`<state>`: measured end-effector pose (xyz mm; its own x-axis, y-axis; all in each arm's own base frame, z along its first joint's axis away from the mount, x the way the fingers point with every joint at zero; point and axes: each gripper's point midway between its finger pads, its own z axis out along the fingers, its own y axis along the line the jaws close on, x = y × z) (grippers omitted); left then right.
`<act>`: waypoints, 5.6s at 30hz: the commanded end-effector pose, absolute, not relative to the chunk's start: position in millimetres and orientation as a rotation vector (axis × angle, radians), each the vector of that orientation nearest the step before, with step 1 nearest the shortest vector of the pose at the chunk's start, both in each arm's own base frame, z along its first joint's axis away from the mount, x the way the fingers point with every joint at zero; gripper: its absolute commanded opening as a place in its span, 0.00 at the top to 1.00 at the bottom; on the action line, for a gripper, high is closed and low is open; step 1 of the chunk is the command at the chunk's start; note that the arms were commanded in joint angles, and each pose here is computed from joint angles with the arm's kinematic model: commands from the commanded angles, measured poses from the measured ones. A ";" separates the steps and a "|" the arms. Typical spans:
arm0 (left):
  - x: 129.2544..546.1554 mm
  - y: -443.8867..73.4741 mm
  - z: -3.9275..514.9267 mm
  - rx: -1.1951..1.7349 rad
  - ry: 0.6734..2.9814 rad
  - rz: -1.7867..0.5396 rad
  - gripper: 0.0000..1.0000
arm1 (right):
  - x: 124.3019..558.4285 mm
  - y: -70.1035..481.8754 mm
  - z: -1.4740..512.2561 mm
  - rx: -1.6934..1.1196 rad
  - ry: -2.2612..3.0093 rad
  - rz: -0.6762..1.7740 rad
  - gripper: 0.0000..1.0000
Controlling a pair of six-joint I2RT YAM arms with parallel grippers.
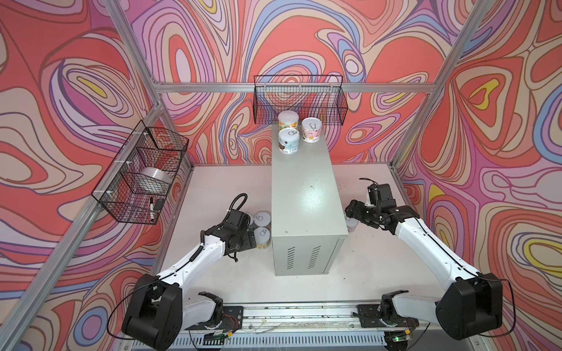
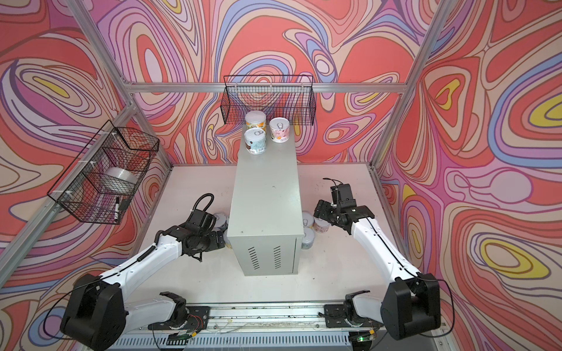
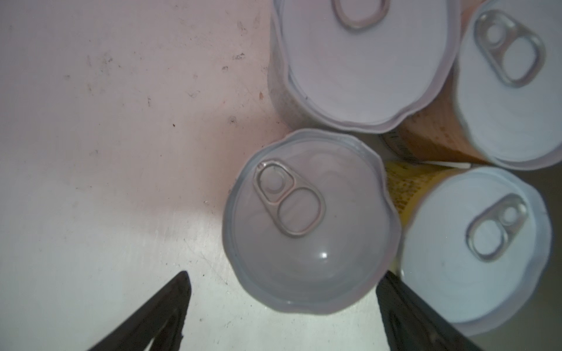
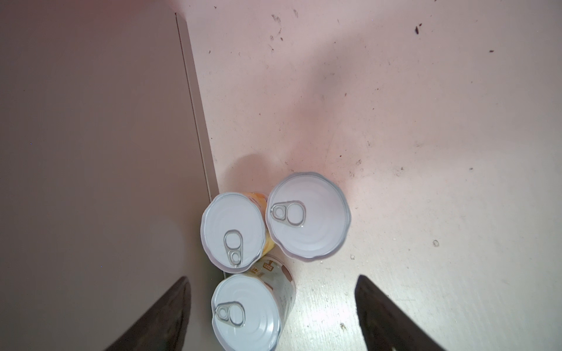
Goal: Place and organize the canned foods onto the counter
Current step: 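Close the left gripper on a green-labelled white-lidded can, then lift the green-labelled can with the left gripper over the cabinet top, then set the green-labelled can on the cabinet top and open the left gripper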
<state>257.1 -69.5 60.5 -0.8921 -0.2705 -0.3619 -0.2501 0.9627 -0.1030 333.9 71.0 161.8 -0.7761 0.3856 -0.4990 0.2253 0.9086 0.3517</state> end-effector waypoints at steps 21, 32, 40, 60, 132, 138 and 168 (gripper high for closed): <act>287.4 -65.6 25.1 -0.461 2.712 0.011 0.19 | 331.2 67.3 159.1 0.444 2.460 0.363 0.14; 283.6 -66.8 14.0 -0.447 2.711 -0.011 0.42 | 334.9 69.1 163.5 0.450 2.448 0.379 0.14; 277.9 -69.6 31.2 -0.415 2.723 -0.038 1.00 | 337.8 70.0 173.1 0.457 2.431 0.391 0.15; 230.4 -85.4 286.5 0.019 2.667 -0.251 1.00 | 326.3 66.1 220.6 0.400 2.382 0.378 0.15; 278.2 -287.5 403.8 0.811 2.259 -0.355 0.27 | 330.6 69.6 345.7 0.147 2.205 0.350 0.18; 283.6 -296.1 403.7 0.811 2.244 -0.375 0.00 | 331.1 78.3 344.9 0.128 2.199 0.410 0.18; 308.5 -151.8 455.1 0.175 2.014 -0.520 0.00 | 260.8 258.5 457.6 -0.573 1.796 0.812 0.12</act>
<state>307.7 -152.2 451.9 -0.4910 0.0037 -0.8711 0.3371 0.9229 -0.1861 253.6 251.4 454.9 -0.4004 0.0159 -0.9162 -0.7065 0.6314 0.3197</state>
